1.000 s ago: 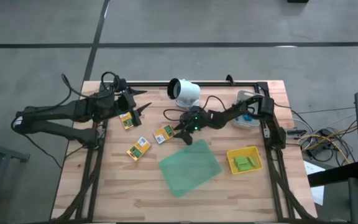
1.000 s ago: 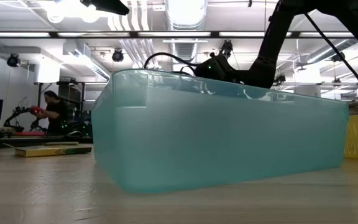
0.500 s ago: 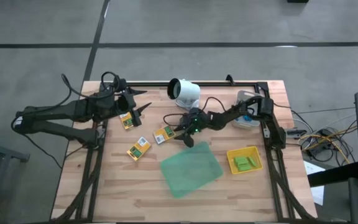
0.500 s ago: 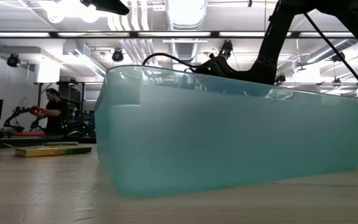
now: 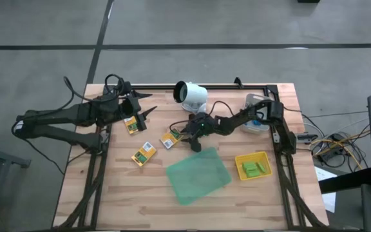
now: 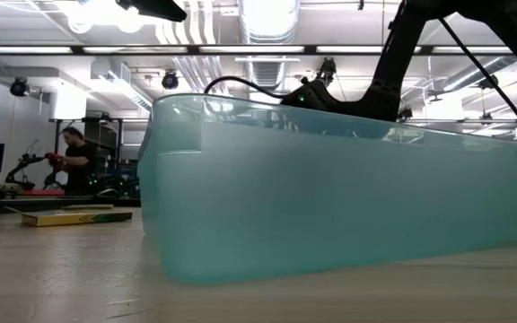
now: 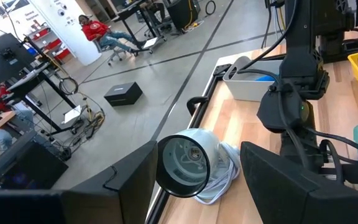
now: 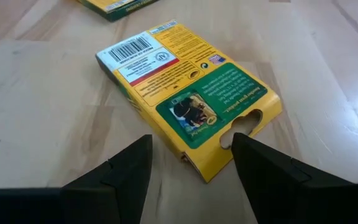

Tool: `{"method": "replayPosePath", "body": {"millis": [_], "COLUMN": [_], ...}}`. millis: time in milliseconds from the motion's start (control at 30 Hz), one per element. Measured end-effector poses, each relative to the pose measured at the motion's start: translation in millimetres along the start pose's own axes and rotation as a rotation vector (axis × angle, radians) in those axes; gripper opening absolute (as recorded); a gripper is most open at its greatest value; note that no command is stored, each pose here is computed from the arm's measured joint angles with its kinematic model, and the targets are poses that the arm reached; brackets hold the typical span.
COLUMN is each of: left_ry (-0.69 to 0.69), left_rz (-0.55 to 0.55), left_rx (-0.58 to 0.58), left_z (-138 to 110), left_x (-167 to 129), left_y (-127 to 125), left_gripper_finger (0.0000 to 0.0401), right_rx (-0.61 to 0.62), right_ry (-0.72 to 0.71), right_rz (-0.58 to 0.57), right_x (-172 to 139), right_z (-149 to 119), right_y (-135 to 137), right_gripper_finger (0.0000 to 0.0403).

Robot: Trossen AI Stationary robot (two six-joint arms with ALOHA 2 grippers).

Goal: Pick & Place School Supplies
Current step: Put the yellow crayon box into the green bin

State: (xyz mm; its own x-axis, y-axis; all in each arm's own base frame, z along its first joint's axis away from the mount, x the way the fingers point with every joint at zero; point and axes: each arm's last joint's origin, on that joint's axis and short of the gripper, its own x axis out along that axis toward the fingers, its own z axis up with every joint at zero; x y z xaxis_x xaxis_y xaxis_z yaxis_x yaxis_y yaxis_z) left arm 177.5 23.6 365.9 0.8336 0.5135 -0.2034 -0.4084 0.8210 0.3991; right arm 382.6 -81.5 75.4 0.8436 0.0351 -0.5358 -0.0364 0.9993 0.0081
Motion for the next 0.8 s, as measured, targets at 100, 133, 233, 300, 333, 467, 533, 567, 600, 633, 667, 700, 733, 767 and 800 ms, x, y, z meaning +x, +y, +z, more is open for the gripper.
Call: {"method": "replayPosePath", "body": {"millis": [100, 133, 233, 300, 333, 467, 533, 567, 600, 633, 667, 700, 733, 767, 800], "left_ry": [0.000, 0.000, 0.000, 0.000, 0.000, 0.000, 0.000, 0.000, 0.000, 0.000, 0.000, 0.000, 0.001, 0.000, 0.001], "left_rz": [0.000, 0.000, 0.000, 0.000, 0.000, 0.000, 0.000, 0.000, 0.000, 0.000, 0.000, 0.000, 0.000, 0.000, -0.001], "left_rx": [0.000, 0.000, 0.000, 0.000, 0.000, 0.000, 0.000, 0.000, 0.000, 0.000, 0.000, 0.000, 0.000, 0.000, 0.001], "left_z": [0.0, 0.0, 0.0, 0.1, 0.0, 0.0, 0.1, 0.0, 0.0, 0.0, 0.1, 0.1, -0.1, 0.0, -0.1], "left_x": [0.0, 0.0, -0.1, -0.1, 0.0, 0.0, 0.0, 0.0, -0.1, -0.1, -0.1, 0.0, 0.0, -0.1, 0.0], "left_y": [0.0, 0.0, 0.0, 0.1, 0.0, 0.0, 0.0, -0.1, 0.0, 0.0, 0.0, 0.0, 0.0, 0.0, -0.1], "left_gripper_finger": [0.0236, 0.0236, 0.0236, 0.0236, 0.0236, 0.0236, 0.0236, 0.0236, 0.0236, 0.0236, 0.0236, 0.0236, 0.0236, 0.0236, 0.0236], "right_rx": [0.003, 0.003, -0.001, 0.002, 0.004, 0.005, 0.006, 0.006, 0.006, 0.006, 0.006, 0.007, 0.008, 0.010, 0.011], "right_ry": [0.001, 0.001, 0.006, 0.017, 0.022, 0.032, 0.034, 0.035, 0.035, 0.036, 0.037, 0.037, 0.036, 0.036, 0.037], "right_rz": [-0.003, -0.004, -0.004, -0.004, -0.003, -0.004, -0.004, -0.004, -0.004, -0.004, -0.003, -0.002, 0.005, 0.011, 0.015], "right_x": [0.0, 0.0, 0.0, 0.0, -0.2, -0.8, -0.9, -0.9, -1.0, -1.0, -1.0, -1.0, -1.0, -1.0, -1.1], "right_z": [0.0, 0.0, -0.4, -1.3, -1.3, -1.3, -1.3, -1.4, -1.5, -1.6, -1.7, -1.8, -1.8, -1.9, -2.0], "right_y": [-0.1, -0.1, -0.1, 0.0, 0.1, 0.1, 0.0, 0.0, 0.0, 0.1, 0.1, 0.1, 0.3, 0.5, 0.7], "right_gripper_finger": [0.0219, 0.0219, 0.0219, 0.0219, 0.0219, 0.0219, 0.0219, 0.0219, 0.0219, 0.0219, 0.0219, 0.0219, 0.0219, 0.0219, 0.0219]}}
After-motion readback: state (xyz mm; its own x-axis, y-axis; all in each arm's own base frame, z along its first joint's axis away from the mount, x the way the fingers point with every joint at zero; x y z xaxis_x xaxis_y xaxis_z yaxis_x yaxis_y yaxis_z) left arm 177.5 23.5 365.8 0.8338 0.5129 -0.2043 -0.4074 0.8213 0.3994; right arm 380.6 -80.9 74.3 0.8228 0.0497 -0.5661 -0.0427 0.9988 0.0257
